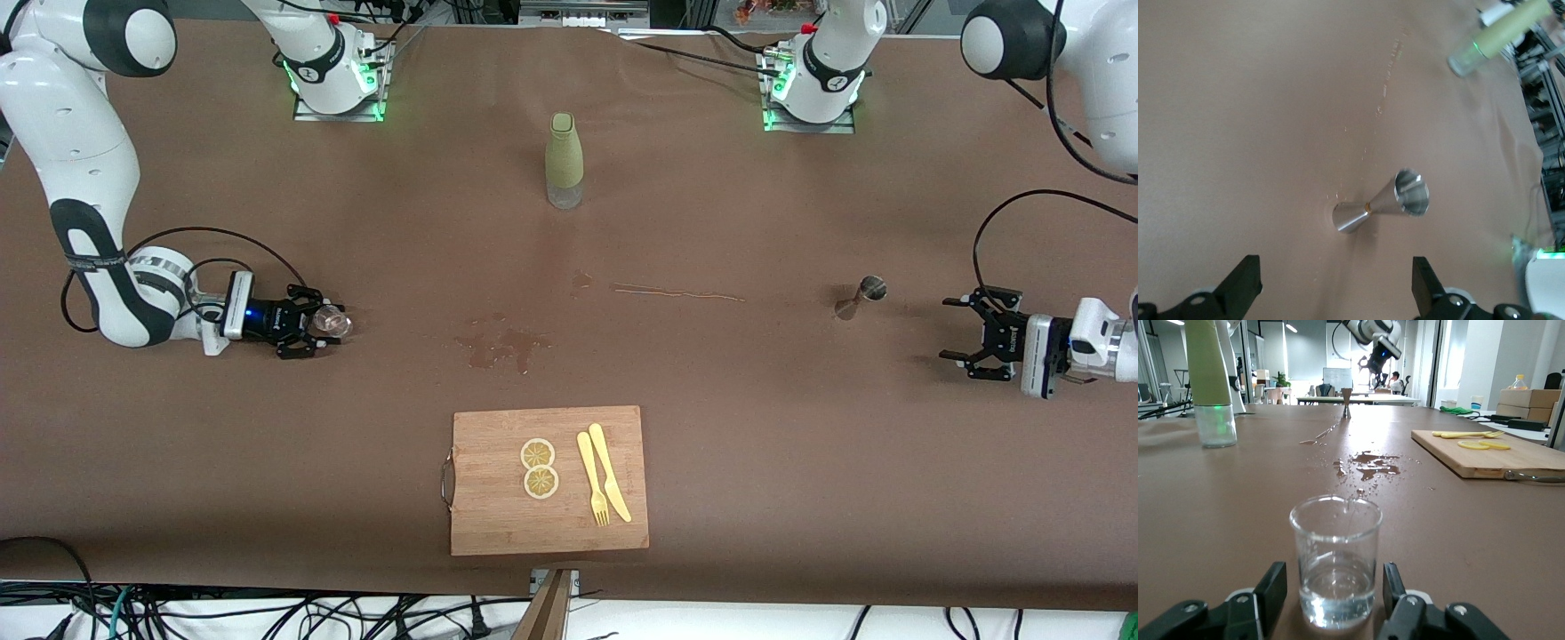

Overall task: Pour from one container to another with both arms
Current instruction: 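Open both grippers, releasing the glass cup and the jigger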

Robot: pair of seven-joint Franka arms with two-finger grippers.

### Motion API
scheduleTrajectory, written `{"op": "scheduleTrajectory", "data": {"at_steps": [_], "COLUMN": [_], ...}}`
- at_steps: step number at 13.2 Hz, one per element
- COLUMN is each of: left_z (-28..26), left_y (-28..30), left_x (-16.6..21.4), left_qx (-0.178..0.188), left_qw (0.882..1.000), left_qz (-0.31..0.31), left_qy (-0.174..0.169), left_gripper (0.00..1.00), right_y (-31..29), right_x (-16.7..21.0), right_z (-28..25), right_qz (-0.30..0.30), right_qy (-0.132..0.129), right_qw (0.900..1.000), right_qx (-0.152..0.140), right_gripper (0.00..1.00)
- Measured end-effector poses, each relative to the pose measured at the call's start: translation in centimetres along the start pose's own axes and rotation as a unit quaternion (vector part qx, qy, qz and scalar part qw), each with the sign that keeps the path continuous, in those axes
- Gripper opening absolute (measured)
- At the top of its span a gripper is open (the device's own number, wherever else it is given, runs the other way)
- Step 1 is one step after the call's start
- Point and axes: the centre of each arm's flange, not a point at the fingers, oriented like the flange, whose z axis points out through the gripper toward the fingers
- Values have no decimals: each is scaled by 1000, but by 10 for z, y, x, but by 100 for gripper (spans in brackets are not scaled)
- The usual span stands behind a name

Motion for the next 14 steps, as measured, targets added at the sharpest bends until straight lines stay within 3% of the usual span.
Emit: {"op": "scheduleTrajectory", "data": {"at_steps": [3, 5, 7, 8, 12, 14], "left_z": [-18, -26, -33, -35, -36, -44], "left_y": [29, 50, 74, 87, 142, 173], "left_x": [53, 89, 124, 141, 210, 233], "left_qx": [21, 41, 64, 75, 135, 166], "left_qw": [995, 985, 972, 963, 915, 897], "left_qz": [-100, -162, -219, -248, -367, -398], "left_qy": [-19, -45, -63, -68, -100, -99], "left_gripper": [100, 100, 100, 100, 100, 100], "right_y": [11, 21, 34, 42, 72, 87], "right_x": [5, 13, 33, 50, 149, 214], "right_z": [-35, -50, -64, -74, -107, -104], "right_qz": [-20, -36, -51, -58, -29, 4], "right_qy": [-30, -48, -75, -98, -206, -276], "right_qw": [999, 998, 995, 992, 977, 960], "right_qx": [11, 20, 37, 44, 42, 40], "right_gripper": [67, 73, 90, 100, 100, 100]}}
